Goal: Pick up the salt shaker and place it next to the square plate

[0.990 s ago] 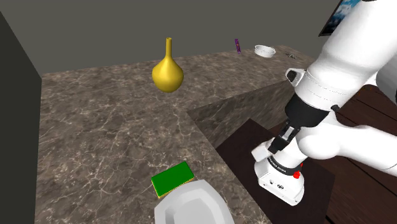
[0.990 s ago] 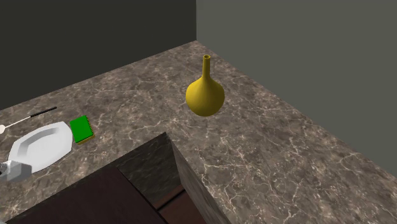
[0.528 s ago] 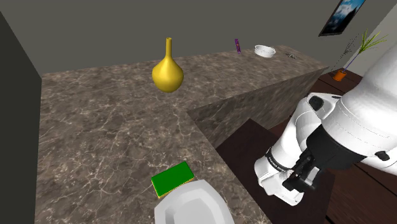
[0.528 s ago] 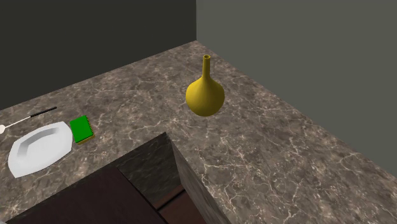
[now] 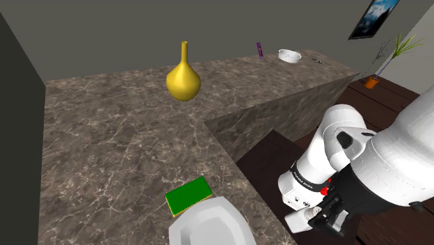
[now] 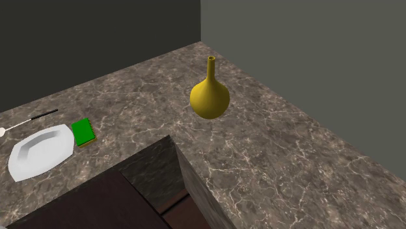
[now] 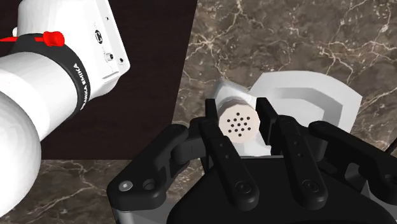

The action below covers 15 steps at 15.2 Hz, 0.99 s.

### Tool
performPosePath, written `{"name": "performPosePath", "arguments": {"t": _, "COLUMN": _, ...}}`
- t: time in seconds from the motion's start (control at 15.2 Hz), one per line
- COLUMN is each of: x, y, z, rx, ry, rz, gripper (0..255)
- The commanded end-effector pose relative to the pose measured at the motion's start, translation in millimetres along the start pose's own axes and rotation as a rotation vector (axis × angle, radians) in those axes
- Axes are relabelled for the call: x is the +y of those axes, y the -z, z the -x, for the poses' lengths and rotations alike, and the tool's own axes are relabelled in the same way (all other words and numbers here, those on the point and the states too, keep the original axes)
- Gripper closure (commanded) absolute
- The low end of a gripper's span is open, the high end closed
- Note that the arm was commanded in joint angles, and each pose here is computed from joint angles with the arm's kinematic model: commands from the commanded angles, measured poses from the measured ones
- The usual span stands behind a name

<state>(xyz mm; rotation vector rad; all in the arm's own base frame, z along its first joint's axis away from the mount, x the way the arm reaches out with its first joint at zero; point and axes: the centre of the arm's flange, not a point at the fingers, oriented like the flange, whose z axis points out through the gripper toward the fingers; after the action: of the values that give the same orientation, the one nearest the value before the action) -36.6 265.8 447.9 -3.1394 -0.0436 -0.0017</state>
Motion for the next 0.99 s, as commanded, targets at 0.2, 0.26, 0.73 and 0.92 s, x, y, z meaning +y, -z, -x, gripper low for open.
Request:
{"name": "performPosePath", "arguments": {"t": 0.2, "x": 0, "y": -26, "z": 0, "rx": 0.000, "ry": 0.000, "rz": 0.000, "gripper": 255}}
{"name": "performPosePath", "arguments": {"t": 0.26, "x": 0, "y": -31, "z": 0, "rx": 0.000, "ry": 0.000, "rz": 0.000, "gripper": 255}}
{"name": "performPosePath", "arguments": {"t": 0.73, "x": 0, "y": -68, "z": 0, "rx": 0.000, "ry": 0.000, "rz": 0.000, "gripper": 255}}
{"name": "performPosePath", "arguments": {"t": 0.92, "x": 0, "y": -84, "z": 0, "rx": 0.000, "ry": 0.000, "rz": 0.000, "gripper": 255}}
